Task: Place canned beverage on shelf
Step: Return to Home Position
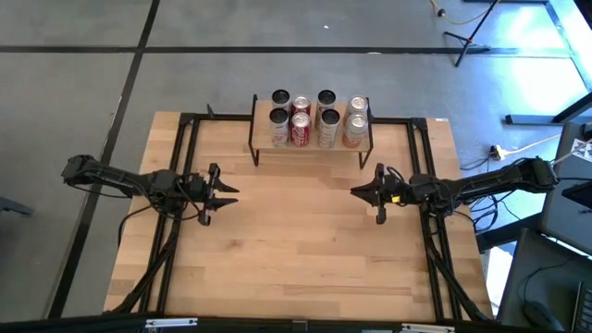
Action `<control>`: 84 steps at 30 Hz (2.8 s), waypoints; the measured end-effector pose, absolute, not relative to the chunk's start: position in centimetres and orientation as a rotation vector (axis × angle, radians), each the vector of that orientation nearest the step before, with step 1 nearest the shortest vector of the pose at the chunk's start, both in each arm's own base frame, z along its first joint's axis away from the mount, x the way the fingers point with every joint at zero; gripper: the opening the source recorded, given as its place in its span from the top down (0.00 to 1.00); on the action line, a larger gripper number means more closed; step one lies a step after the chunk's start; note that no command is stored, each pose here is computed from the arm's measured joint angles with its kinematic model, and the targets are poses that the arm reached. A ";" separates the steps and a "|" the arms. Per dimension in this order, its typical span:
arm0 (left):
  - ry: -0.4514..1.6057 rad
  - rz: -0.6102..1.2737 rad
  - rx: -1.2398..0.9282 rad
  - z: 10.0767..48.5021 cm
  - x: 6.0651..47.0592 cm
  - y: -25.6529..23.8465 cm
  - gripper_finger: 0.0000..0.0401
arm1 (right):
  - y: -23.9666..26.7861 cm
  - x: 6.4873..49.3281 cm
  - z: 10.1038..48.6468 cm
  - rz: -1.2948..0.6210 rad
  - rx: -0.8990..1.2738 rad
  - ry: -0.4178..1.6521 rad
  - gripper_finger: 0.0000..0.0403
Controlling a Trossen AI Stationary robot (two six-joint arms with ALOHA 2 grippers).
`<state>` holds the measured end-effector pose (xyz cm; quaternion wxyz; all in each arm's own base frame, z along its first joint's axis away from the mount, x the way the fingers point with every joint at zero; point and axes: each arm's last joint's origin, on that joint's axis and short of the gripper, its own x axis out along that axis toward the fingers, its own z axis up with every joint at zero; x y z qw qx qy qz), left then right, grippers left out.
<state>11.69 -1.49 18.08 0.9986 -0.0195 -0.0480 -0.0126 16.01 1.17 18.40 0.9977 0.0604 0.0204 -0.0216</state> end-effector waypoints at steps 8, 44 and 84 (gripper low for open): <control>-0.087 -0.026 -0.011 17.7 11.3 -1.4 0.73 | 1.0 14.9 16.9 -0.057 0.155 -0.024 0.94; -0.064 0.040 -0.040 17.2 9.6 -1.0 0.73 | 0.7 12.2 16.9 -0.076 0.150 -0.016 0.94; -0.059 0.040 -0.027 17.1 9.6 -1.0 0.73 | 0.7 9.8 16.8 0.013 0.161 -0.017 0.94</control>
